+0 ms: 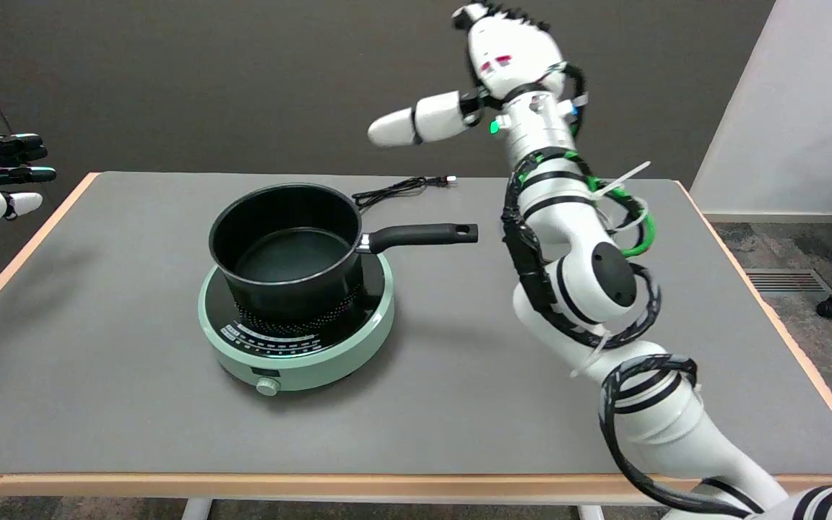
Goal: Pick up the pot lid.
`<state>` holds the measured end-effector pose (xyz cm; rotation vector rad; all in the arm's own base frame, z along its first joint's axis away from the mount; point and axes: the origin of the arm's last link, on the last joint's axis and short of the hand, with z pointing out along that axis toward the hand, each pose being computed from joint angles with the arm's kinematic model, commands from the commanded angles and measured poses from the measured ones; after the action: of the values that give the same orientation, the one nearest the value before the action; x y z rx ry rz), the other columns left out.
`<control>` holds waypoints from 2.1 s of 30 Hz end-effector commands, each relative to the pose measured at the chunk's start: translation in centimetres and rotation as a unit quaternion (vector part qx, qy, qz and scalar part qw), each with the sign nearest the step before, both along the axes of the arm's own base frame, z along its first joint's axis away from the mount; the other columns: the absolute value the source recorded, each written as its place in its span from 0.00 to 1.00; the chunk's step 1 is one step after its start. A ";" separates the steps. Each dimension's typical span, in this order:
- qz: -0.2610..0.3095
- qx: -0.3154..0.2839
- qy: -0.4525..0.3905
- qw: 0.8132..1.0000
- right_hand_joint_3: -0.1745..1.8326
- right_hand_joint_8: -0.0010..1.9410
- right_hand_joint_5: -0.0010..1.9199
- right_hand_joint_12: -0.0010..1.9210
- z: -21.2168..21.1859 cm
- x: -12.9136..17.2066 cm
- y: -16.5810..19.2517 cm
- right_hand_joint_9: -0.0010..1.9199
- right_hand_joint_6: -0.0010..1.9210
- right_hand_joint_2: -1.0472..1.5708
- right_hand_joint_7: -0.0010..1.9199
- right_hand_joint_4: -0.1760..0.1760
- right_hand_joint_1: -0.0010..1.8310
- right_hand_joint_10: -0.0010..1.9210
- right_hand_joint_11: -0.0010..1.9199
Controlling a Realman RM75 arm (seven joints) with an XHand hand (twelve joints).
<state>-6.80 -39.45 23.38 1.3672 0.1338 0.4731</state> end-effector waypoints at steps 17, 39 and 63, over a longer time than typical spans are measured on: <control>0.093 -0.214 -0.064 0.970 0.06 0.13 0.13 0.13 15.4 -2.7 6.1 0.13 0.13 0.89 0.13 0.20 0.40 0.13 0.13; 0.068 -0.227 0.025 0.971 0.48 0.51 0.52 0.52 20.7 -2.3 7.8 0.52 0.52 0.57 0.52 1.00 0.47 0.52 0.52; -0.002 -0.172 0.037 0.984 0.59 0.21 0.22 0.22 22.2 -5.2 6.8 0.22 0.22 0.37 0.22 1.00 0.52 0.22 0.22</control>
<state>-10.18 -32.13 44.66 0.9686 0.3138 0.4572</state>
